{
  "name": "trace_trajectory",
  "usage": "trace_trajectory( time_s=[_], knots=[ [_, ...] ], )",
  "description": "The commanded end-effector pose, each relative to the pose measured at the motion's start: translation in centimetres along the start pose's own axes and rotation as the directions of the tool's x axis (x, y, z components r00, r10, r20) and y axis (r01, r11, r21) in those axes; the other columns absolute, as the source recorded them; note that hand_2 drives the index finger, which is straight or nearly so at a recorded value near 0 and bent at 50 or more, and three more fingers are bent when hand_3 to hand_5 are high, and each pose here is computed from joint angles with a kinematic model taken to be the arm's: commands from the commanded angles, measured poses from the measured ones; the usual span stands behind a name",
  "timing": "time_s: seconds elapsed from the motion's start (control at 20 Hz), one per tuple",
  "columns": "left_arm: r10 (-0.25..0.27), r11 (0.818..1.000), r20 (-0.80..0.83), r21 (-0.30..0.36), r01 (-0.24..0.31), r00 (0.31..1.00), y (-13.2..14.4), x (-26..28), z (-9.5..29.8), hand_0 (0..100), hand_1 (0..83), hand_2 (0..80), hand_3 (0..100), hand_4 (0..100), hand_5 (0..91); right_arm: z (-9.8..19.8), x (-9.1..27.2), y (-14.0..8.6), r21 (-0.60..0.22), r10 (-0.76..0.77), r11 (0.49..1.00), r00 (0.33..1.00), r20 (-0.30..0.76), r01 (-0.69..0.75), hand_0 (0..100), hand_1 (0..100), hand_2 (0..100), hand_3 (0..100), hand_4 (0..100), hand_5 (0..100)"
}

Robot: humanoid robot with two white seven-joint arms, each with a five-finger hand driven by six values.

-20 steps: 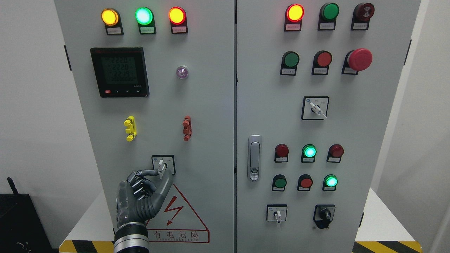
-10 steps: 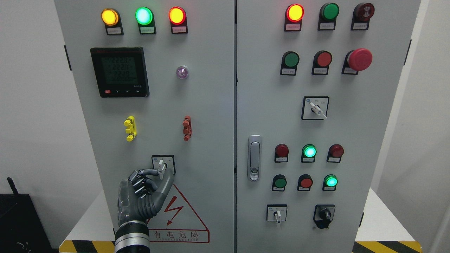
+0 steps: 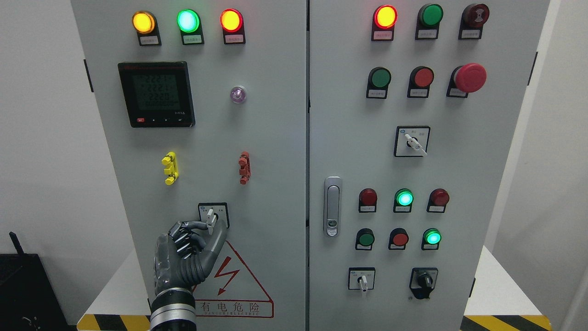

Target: Turn on light switch 1

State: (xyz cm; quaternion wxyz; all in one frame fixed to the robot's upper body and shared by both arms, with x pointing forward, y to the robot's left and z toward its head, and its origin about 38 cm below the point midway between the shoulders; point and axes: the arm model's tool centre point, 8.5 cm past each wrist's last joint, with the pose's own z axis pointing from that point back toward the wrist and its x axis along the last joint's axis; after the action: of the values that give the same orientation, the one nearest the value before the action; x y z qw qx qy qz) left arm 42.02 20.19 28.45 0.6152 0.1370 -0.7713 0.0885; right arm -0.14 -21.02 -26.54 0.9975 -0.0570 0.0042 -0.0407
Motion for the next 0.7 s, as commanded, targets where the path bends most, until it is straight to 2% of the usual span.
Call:
trace_trajectory(
  time_s=[0.0,0.65],
  knots=[
    [-0.024,1.0,-0.001,0.009,0.024,1.0,0.03,-0.17,-0.09,18,71.6,56.4,91,97,88.0,0.0,-0.01,0.0,0.0,0.0,1.0,1.0,0.0,0.0,31,0,0,0,0,0],
    [-0.021,1.0,0.003,0.009,0.021,1.0,-0.08,0.21,-0.35,19,69.3,56.8,92,97,88.0,0.0,-0.01,0.0,0.0,0.0,1.0,1.0,0.0,0.0,31,0,0,0,0,0]
  ],
)
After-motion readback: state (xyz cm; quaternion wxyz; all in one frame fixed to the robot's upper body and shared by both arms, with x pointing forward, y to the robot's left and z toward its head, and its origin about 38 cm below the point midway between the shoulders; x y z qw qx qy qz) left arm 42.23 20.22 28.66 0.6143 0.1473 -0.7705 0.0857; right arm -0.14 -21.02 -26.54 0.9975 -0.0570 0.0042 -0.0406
